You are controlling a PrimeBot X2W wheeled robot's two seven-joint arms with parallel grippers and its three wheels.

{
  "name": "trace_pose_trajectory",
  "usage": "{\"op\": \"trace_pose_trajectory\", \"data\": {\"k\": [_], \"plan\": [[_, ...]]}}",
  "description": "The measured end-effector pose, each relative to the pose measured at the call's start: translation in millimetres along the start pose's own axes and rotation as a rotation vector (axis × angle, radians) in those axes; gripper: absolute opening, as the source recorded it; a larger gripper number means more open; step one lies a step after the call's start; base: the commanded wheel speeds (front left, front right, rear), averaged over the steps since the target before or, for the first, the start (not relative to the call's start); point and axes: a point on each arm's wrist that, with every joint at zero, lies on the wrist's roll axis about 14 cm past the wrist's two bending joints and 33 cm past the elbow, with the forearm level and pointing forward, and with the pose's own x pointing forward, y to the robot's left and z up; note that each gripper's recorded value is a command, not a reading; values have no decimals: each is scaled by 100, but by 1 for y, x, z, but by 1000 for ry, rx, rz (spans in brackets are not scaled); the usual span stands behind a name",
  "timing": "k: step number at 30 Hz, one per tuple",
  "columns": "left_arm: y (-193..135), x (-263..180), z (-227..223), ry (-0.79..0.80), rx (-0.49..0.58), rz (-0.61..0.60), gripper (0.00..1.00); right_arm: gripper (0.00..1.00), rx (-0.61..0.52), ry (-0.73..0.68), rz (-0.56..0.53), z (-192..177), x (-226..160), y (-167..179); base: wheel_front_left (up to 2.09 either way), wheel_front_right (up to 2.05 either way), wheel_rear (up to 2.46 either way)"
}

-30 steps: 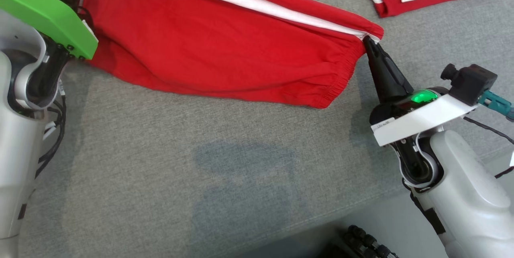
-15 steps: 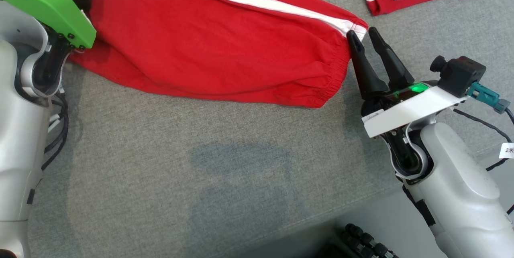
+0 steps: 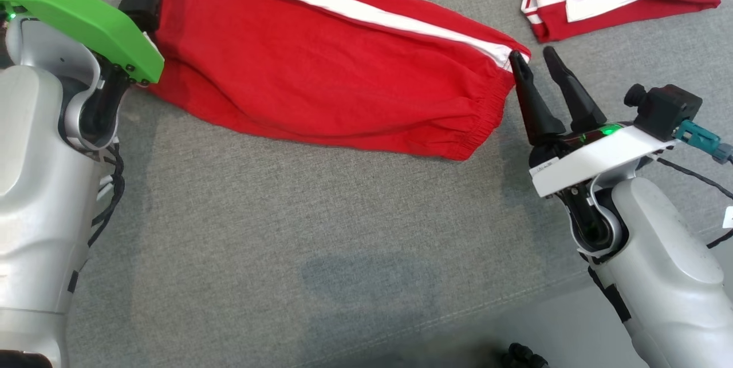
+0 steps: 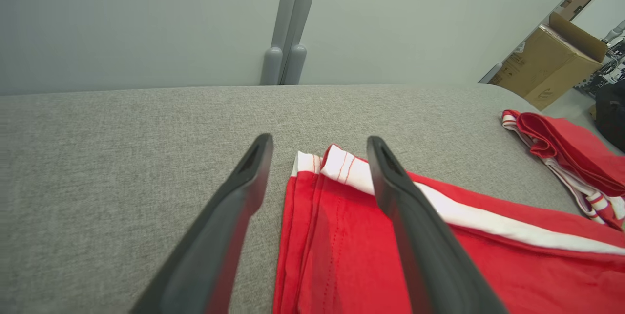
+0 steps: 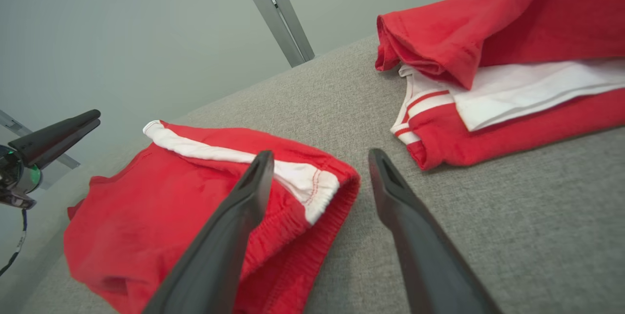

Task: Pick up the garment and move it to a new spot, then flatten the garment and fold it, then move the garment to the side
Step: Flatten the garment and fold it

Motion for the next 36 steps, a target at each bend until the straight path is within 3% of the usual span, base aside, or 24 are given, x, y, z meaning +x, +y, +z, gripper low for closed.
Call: {"op": "trace_pose_trajectory", "data": {"k": [10,21,29,36], "plan": [[-10,-36,11,-41,28,24,100,100,-6,-45,23,18,-15,12,0,0,0],[-7,-76,-4,29,-129,111,100,100,-2,-81,75,31,-38,35,0,0,0],[13,-75,-14,97,-185,169,100,100,-55,-171,80,63,-48,34,0,0,0],[2,-53,-31,169,-256,135,100,100,-98,-241,31,88,-61,19,0,0,0]]}}
